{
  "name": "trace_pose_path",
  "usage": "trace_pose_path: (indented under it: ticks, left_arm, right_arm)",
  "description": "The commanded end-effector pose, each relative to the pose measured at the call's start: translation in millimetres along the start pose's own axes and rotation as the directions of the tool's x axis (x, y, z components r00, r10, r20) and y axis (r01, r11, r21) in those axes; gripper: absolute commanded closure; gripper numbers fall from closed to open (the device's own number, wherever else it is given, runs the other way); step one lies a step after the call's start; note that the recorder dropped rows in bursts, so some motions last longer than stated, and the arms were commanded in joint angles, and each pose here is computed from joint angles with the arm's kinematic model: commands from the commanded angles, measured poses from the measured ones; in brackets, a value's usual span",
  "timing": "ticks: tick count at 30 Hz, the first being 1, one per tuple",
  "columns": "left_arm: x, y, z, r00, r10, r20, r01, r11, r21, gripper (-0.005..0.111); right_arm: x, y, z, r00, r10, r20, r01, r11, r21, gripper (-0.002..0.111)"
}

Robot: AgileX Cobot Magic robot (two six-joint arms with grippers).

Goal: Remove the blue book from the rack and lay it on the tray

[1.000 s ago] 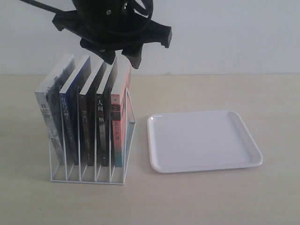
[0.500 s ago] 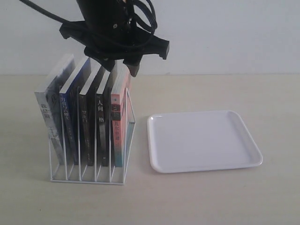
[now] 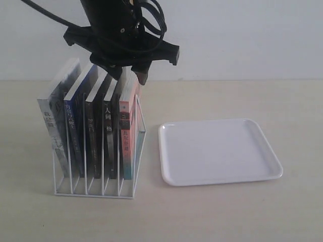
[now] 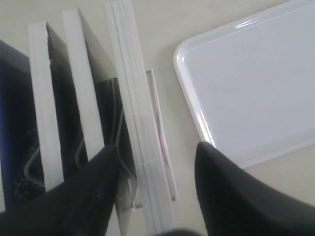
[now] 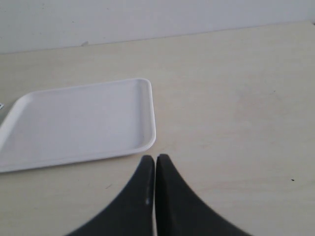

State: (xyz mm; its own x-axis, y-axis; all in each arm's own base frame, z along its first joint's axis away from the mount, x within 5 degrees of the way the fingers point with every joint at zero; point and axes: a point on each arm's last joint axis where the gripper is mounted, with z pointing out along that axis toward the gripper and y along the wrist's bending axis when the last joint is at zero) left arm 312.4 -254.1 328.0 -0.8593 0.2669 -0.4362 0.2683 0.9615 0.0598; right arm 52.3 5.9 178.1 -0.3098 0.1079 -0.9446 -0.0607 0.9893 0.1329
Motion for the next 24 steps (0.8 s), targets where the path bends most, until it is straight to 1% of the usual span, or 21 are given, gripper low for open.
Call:
trace_pose_path:
  ticks: [1, 6, 15, 21, 24]
  left_arm:
    - [0, -2.2, 3, 1.0, -0.006, -0.018, 0.007, 1.0, 0.013, 0.06]
    - [0, -4.5, 14, 0.999, 0.002, -0.037, -0.002, 1.0, -0.001, 0.06]
    - [1, -6.5, 22, 0.999, 0.005, -0.053, -0.005, 1.0, -0.006, 0.06]
    - [-1, -3.9, 25, 0.999, 0.032, -0.041, -0.034, 0.998, -0.046, 0.06]
    - [-1, -4.1, 27, 0.999, 0.034, -0.043, -0.036, 0.998, -0.049, 0.061]
  right_arm:
    - [-1, 0, 0, 1.0, -0.011, 0.013, 0.011, 1.0, -0.001, 0.108]
    - [-1, 0, 0, 1.0, -0.011, 0.013, 0.011, 1.0, -0.001, 0.108]
    - [-1, 0, 0, 1.0, -0.011, 0.013, 0.011, 1.0, -0.001, 0.108]
    - [-1, 0, 0, 1.0, -0.011, 0.013, 0.011, 1.0, -0.001, 0.108]
    - [-1, 0, 0, 1.0, -0.011, 0.013, 0.011, 1.0, -0.001, 0.108]
